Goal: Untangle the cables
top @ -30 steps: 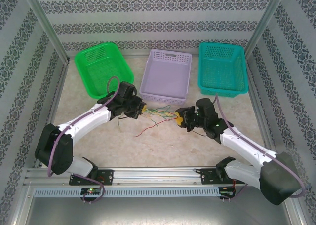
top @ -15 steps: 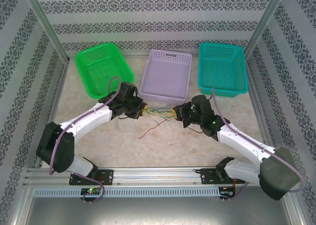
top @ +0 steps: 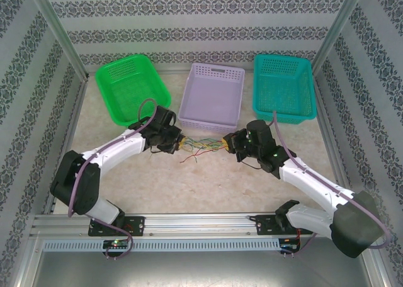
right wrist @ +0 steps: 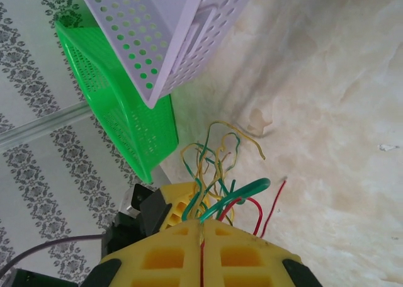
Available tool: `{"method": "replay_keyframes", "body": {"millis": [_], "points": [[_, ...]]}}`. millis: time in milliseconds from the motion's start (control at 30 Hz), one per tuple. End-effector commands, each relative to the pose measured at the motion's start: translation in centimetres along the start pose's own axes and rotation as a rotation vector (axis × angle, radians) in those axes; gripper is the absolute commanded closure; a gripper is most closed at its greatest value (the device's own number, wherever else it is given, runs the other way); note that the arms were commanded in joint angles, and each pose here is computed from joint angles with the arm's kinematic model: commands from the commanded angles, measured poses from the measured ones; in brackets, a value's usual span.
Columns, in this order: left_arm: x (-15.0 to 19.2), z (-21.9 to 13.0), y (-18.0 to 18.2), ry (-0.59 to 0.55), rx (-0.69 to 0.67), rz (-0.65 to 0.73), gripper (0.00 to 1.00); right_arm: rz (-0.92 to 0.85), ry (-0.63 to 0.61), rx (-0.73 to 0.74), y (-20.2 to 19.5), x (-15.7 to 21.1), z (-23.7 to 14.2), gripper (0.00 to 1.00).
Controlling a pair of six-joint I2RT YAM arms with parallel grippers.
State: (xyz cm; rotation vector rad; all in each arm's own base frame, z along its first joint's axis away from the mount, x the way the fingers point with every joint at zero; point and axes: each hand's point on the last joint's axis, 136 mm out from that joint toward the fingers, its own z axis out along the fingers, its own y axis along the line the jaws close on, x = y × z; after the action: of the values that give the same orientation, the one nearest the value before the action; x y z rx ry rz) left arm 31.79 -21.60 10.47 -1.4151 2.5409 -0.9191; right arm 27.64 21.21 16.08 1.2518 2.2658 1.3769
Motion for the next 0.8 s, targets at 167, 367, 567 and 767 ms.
{"method": "replay_keyframes", "body": {"millis": [167,367,567,767], "points": [[0.6,-0.1,-0.2,0.024,-0.029,0.004,0.28,-0.086,0.030,0.034,0.0,-0.3,-0.4,1.00],[2.2,1.1,-0.7,0.067,-0.051,0.005,0.17,-0.174,0.082,0.040,0.4,0.4,-0.2,1.00],[3.5,3.6,-1.4,0.107,-0.056,0.034,0.23,-0.192,0.098,0.027,0.8,0.8,-0.4,1.00],[2.3,4.5,-0.6,0.042,-0.096,0.056,0.73,-0.203,0.095,0.021,0.9,0.9,-0.9,1.00]]}}
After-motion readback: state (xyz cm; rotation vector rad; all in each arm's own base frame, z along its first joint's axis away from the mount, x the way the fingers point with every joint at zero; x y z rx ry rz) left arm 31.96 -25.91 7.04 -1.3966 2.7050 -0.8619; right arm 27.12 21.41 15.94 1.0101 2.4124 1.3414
